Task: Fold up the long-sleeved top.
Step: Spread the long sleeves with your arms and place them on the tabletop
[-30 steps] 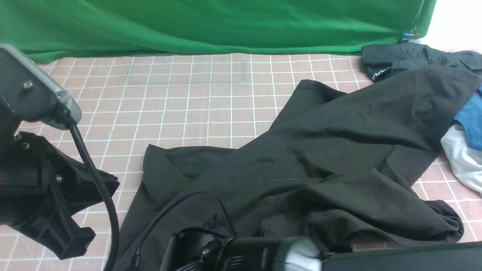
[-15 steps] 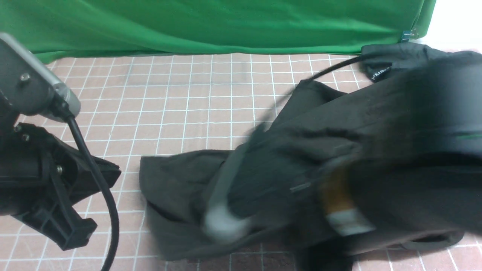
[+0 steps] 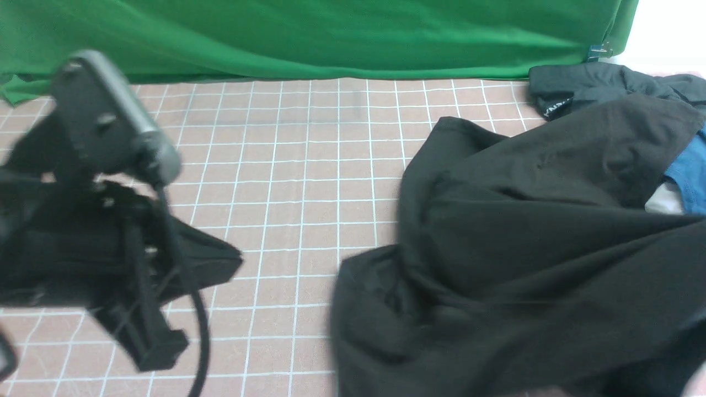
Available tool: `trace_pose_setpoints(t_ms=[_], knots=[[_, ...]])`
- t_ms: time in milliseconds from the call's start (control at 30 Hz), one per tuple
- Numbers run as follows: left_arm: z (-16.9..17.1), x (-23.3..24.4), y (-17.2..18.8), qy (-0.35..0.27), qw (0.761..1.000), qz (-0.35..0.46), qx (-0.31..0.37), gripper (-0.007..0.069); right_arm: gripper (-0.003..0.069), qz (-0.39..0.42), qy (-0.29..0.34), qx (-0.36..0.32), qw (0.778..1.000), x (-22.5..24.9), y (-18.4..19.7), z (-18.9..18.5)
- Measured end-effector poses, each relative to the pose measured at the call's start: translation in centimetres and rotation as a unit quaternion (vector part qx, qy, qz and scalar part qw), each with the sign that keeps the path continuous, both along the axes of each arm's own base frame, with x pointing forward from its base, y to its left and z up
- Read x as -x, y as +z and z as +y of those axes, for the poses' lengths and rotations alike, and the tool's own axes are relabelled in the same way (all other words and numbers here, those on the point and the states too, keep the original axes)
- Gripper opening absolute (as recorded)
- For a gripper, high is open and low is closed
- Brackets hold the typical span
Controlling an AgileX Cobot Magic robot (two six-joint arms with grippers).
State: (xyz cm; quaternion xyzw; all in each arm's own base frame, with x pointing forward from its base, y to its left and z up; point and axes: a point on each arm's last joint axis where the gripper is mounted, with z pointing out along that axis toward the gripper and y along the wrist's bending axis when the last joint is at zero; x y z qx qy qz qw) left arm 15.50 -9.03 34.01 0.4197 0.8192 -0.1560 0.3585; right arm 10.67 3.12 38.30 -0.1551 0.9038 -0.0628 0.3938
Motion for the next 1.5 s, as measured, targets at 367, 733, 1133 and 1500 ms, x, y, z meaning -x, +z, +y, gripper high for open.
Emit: trace_pose_setpoints(t_ms=[367, 733, 1133, 1500], knots=[[-7.7, -6.2, -4.9, -0.107, 0.992, 0.062, -0.005, 0.0019, 0.0053, -0.016, -0.101, 0.041, 0.994, 0.5, 0.3, -3.4], [-16.2, -17.4, -7.3, -0.209, 0.975, 0.000, -0.079, 0.0110, 0.0053, -0.018, -0.124, 0.047, 0.991, 0.4, 0.4, -3.9], [-18.2, -25.2, -13.5, -0.307, 0.895, -0.221, -0.236, 0.0578, 0.0053, -0.006, -0.109, 0.030, 0.994, 0.5, 0.2, -3.5], [-17.3, -27.0, -17.2, -0.330, 0.867, -0.241, -0.287, 0.0453, 0.0053, -0.001, -0.096, 0.033, 0.995, 0.5, 0.1, -3.4]])
